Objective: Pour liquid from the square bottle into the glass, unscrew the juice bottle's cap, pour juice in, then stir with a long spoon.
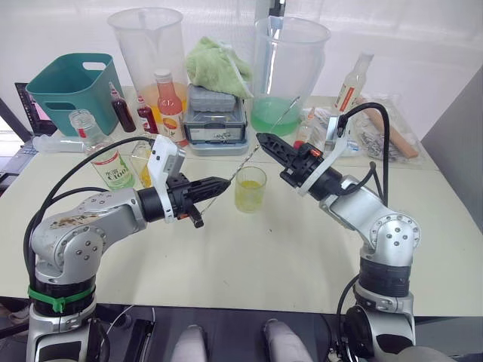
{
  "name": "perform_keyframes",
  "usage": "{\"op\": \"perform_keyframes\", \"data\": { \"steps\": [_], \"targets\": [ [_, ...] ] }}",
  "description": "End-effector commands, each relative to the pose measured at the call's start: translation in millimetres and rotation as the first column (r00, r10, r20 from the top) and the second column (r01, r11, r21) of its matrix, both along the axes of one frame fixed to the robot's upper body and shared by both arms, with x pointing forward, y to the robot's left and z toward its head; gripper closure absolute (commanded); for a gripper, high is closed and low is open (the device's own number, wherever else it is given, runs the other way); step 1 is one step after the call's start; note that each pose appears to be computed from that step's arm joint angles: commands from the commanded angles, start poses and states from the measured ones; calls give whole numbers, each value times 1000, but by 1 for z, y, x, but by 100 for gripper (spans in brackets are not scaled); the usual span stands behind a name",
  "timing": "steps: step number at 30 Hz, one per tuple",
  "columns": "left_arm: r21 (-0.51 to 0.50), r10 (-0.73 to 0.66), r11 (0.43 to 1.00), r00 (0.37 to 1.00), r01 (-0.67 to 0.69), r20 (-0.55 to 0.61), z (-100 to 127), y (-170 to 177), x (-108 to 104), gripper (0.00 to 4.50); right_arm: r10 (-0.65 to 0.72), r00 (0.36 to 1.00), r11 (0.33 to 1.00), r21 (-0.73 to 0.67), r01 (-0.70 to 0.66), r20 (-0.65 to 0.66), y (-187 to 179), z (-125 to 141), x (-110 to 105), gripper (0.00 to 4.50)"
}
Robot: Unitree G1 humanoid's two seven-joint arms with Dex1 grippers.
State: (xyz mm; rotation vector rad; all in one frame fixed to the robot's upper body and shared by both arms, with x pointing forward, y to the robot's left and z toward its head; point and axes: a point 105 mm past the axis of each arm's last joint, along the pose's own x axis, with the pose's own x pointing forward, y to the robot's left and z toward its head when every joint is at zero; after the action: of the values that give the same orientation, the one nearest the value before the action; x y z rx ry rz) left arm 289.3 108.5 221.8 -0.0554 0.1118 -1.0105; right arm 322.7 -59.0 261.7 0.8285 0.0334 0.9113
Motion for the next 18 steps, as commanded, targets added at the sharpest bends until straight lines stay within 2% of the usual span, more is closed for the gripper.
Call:
{"op": "perform_keyframes", "data": {
  "steps": [1,8,9,11,18],
  "targets": [
    [4,-27,1000,998,26,51,8,-4,-5,450,-4,999,1000,20,3,53,1,14,-3,446],
    [-4,16,1000,1000,-16,26,7,7,1,450,-16,997,1000,20,14,71,-2,18,-3,446],
    [-8,16,1000,1000,-16,24,8,10,1,400,-19,997,1000,19,17,76,-3,20,-3,450],
    [-16,28,999,999,-28,33,12,18,2,353,-28,995,999,20,26,94,-7,25,-2,450],
    [-14,93,996,992,-92,88,25,51,5,119,-46,970,999,-14,51,239,-22,63,2,450]
  ]
}}
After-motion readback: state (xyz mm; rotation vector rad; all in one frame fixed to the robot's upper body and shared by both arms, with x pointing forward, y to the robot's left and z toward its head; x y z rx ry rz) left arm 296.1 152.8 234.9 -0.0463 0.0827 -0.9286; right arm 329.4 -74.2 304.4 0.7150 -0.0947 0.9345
